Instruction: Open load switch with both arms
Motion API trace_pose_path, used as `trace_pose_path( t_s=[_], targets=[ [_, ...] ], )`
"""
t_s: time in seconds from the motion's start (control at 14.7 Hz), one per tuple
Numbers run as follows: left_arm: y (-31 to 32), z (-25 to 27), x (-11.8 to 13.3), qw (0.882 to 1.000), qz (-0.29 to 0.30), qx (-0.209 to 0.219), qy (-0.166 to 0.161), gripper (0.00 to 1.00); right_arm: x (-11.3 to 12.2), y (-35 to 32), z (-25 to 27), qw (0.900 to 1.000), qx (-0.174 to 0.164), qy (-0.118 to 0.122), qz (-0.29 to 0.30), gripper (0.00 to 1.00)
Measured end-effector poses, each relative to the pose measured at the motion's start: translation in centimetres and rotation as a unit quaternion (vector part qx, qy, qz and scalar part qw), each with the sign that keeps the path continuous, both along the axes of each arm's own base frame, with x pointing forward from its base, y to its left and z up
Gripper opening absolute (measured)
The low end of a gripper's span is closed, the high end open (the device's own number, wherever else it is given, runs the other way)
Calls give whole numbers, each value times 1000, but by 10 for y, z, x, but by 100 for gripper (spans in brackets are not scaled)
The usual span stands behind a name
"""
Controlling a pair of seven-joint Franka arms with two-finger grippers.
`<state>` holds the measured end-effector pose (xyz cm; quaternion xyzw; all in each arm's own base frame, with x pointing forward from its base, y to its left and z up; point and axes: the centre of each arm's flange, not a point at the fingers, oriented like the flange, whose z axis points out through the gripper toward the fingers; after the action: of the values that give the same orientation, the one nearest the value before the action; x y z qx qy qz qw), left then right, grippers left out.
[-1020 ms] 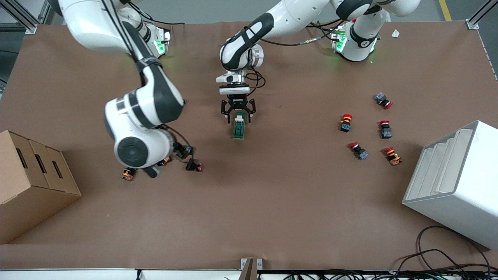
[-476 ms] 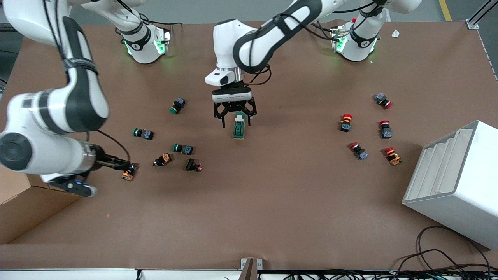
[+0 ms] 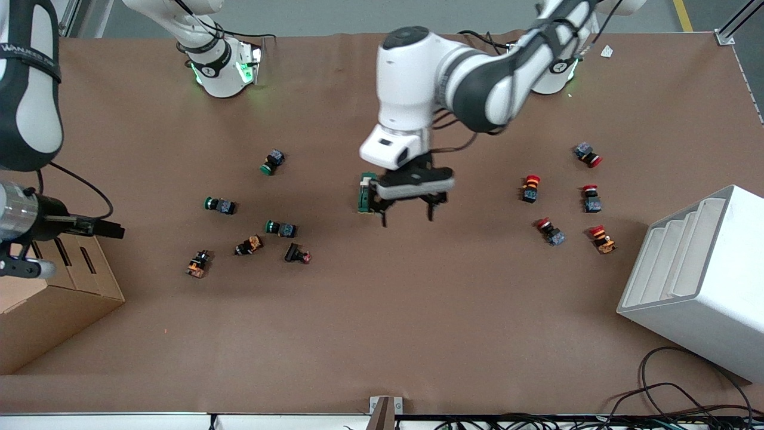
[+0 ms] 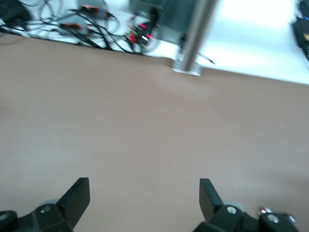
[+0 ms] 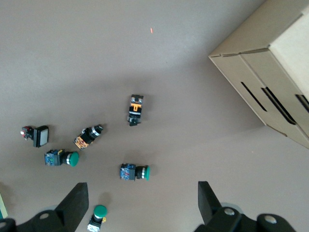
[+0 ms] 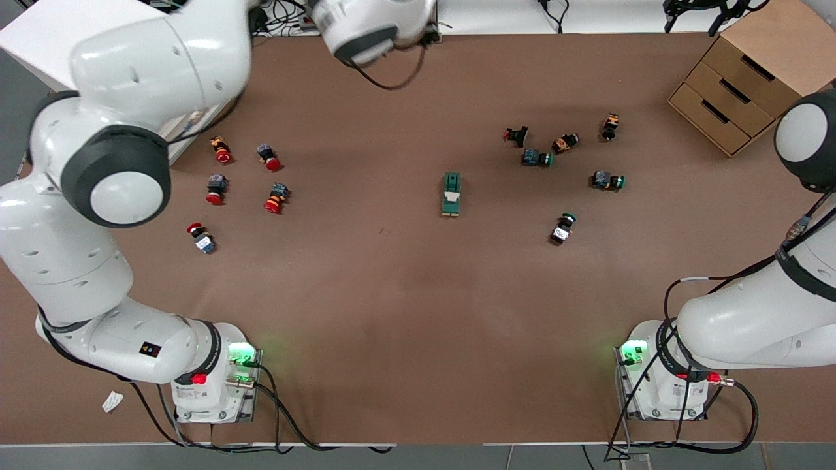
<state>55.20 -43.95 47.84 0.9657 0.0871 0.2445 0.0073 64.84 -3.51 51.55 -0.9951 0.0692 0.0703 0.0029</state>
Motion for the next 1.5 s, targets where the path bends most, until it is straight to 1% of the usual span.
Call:
trace_pose_path(
  t_s=[0.14,0.2,0.41,0.54,0.61,0.82,0.95,1.02,1.29,1.5],
  targets=[
    [50,15,22,999,10,28,36,100,-12,3,9,1000,1,-2,3,100],
    [72,24,30,998,16,32,52,100,-18,7,13,1000,1,-5,6,100],
    [159,52,54,992,52,6,111,100,-40,17,20,1000,1,-7,14,100],
    [219,73,65,990,45,-5,137,100,-52,25,28,1000,0,-8,20,100],
    [244,83,66,988,35,-5,148,100,-58,27,33,1000,0,-6,22,100],
    [316,116,52,981,-10,-6,191,100,-73,28,50,1000,-2,0,22,100],
    [357,137,33,975,-40,2,216,100,-81,25,59,1000,-2,1,19,100],
    [370,146,24,973,-55,8,222,100,-84,24,63,1000,-2,1,18,100],
    [367,159,-16,969,-78,23,234,100,-100,22,83,1000,-2,0,16,100],
    [360,156,-28,967,-84,19,239,100,-109,22,98,1000,-3,-9,16,100]
  ],
)
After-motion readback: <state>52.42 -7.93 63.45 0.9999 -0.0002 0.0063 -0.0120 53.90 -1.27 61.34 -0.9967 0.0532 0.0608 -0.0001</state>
